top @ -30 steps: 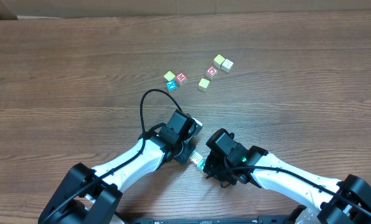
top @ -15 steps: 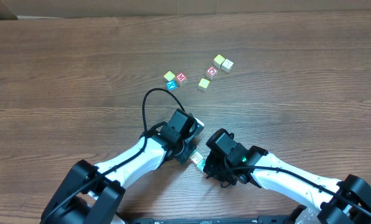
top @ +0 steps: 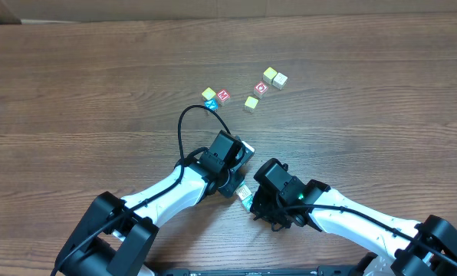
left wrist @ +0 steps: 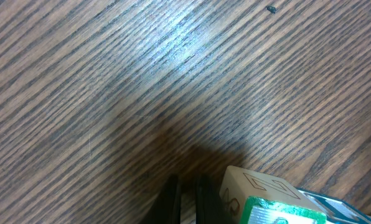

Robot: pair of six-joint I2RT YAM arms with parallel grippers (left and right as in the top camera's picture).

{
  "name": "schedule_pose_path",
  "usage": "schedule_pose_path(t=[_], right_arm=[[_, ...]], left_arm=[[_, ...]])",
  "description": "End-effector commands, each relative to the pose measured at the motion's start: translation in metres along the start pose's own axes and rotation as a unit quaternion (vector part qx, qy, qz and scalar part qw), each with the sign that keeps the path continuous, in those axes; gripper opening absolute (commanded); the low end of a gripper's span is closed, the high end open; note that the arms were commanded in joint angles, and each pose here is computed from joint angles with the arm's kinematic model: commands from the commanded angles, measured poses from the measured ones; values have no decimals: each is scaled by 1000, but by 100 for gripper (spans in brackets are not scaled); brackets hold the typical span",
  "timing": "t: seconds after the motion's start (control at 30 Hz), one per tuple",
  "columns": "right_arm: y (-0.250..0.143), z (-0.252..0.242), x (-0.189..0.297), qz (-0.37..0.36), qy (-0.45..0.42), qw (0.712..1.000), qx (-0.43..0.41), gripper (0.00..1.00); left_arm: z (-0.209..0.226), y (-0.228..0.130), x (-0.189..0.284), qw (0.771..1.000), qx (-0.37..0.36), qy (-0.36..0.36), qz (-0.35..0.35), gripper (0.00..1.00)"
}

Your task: Flip 3 blocks

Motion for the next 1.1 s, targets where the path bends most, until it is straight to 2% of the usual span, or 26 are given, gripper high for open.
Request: schedule_pose_path(t=[0.0, 0.47, 1.07], right_arm=[[-2, 4, -1, 3, 7, 1000, -7, 4], [-2, 4, -1, 3, 9, 999, -50, 4], [-14, 9, -4, 0, 16, 998, -57, 4]], left_arm=[[-10, -16, -13, 999, -5, -24, 33, 4], [-10, -16, -13, 999, -20, -24, 32, 4], [-10, -16, -13, 999, -26, -24, 32, 4]])
Point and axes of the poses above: each gripper's point midway between its finger pads, its own x axis back along the fingers, its own z axis along the line the jaws close on, y = z × x, the point moved 5 cm from there along x, back along the fingers, and after that the axes turned 11 degrees about -x, right-handed, at the moved point
